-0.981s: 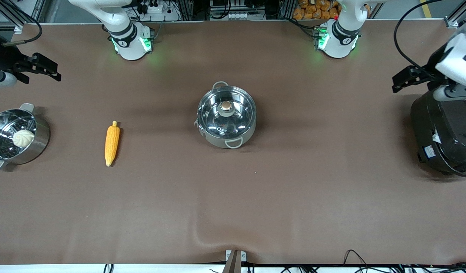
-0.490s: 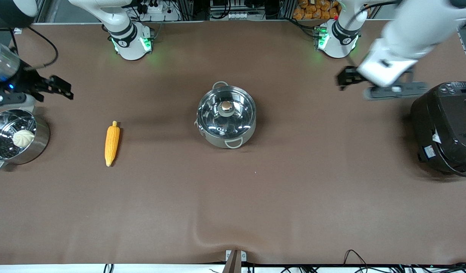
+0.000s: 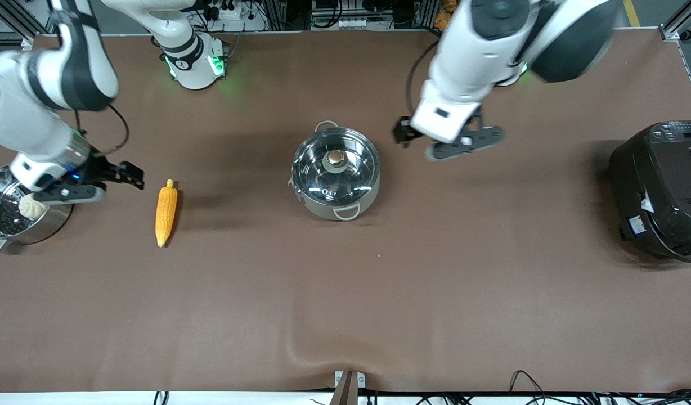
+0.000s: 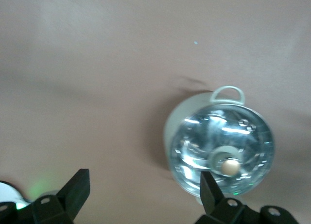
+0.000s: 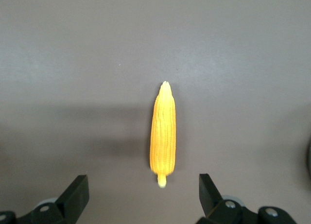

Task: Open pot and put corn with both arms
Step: 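Reach the left gripper to the lid knob while the right gripper reaches the corn, then grasp the lid knob with the left gripper while the right gripper grasps the corn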

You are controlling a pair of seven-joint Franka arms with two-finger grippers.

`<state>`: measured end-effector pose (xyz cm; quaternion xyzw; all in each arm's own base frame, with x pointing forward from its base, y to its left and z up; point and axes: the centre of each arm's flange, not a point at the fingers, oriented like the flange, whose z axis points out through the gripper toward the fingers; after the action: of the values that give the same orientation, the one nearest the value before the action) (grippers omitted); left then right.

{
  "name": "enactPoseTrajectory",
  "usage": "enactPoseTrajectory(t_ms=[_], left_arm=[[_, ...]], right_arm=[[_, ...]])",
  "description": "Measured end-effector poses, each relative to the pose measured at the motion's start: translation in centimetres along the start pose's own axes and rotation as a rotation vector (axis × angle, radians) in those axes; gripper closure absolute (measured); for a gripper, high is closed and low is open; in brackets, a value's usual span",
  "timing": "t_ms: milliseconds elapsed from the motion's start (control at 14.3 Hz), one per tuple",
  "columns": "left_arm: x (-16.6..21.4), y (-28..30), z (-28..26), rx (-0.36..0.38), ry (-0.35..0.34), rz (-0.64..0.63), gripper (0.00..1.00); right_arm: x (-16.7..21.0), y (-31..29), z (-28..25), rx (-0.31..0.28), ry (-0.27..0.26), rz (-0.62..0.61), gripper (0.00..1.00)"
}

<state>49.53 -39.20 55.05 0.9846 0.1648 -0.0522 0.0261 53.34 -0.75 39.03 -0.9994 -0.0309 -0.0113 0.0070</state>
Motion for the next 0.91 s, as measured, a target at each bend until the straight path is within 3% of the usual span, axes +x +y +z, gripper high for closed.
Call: enactPoseTrajectory(t_ms=[350, 911], left_arm=[[-3.5, 6.6, 6.3, -0.058, -0.024, -0.131, 0.0], [-6.7, 11.1, 14.8, -0.004, 0.002, -0.202, 0.0]], right_arm=[[-0.4, -0.2, 7.7, 0.0, -0.055, -0.046, 0.0], [0.4, 1.3, 15.2, -0.01, -0.033, -0.088, 0.0]])
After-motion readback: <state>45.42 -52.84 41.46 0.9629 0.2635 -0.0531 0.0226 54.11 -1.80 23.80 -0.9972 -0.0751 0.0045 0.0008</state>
